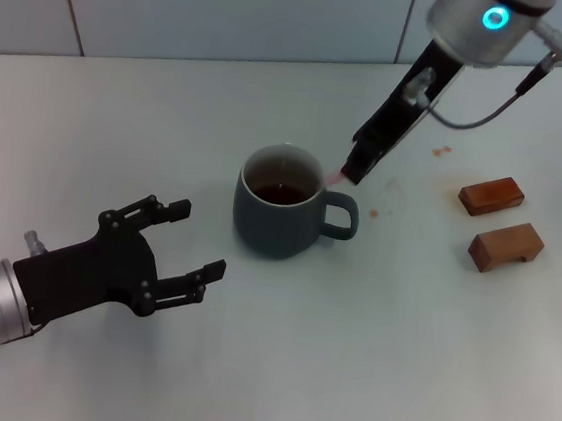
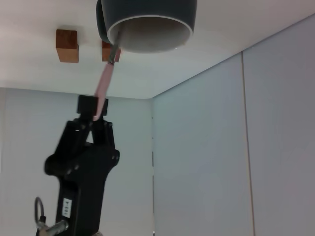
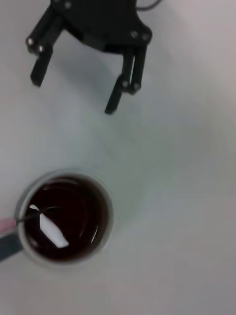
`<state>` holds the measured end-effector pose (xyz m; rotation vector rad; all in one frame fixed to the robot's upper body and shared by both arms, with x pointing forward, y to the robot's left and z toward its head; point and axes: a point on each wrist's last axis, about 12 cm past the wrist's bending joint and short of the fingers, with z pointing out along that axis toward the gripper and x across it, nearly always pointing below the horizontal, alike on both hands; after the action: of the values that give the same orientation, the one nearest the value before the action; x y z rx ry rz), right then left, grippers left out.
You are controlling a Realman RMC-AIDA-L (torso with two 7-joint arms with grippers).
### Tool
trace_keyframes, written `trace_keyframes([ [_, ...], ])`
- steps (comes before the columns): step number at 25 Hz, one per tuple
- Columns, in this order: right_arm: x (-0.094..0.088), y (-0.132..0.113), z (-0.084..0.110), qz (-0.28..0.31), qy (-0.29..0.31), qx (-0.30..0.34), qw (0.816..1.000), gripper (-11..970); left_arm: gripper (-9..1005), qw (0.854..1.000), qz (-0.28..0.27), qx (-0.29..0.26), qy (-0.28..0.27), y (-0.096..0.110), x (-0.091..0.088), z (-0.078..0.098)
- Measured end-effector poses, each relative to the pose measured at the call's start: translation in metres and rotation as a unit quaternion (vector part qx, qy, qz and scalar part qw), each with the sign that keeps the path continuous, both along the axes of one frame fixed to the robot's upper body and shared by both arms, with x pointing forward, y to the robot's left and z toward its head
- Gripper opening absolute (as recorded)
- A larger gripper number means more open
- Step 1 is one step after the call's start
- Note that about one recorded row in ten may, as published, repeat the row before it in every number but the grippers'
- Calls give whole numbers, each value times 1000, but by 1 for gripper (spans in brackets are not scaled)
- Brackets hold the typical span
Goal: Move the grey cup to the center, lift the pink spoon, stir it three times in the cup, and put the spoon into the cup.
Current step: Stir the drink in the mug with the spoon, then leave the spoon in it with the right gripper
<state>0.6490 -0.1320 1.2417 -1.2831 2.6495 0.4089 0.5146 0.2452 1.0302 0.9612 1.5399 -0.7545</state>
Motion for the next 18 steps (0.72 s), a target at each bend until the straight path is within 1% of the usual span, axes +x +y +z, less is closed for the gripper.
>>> trace_keyframes([
  [1,0,0,0,0,0,0,1000,120,852,1000,0,0,0,0,0,0],
  [3,-1,8,-2,7,-6,6,1000,120,852,1000,-1,0,0,-1,0,0],
  [8,7,20,-4,5,-35,12,999,120,852,1000,-2,0,0,-1,0,0],
  [10,11,15,-3,-1,-44,1,999,120,852,1000,-3,-2,0,-1,0,0],
  [13,11,10,-1,-6,-39,-6,999,120,852,1000,-3,-2,-1,-1,0,0],
  [15,7,4,-1,-6,-22,-19,1000,121,852,1000,-4,-2,-2,-2,0,1],
  [18,3,5,-2,-1,-12,-20,1000,121,852,1000,-3,-1,-2,-2,1,1],
])
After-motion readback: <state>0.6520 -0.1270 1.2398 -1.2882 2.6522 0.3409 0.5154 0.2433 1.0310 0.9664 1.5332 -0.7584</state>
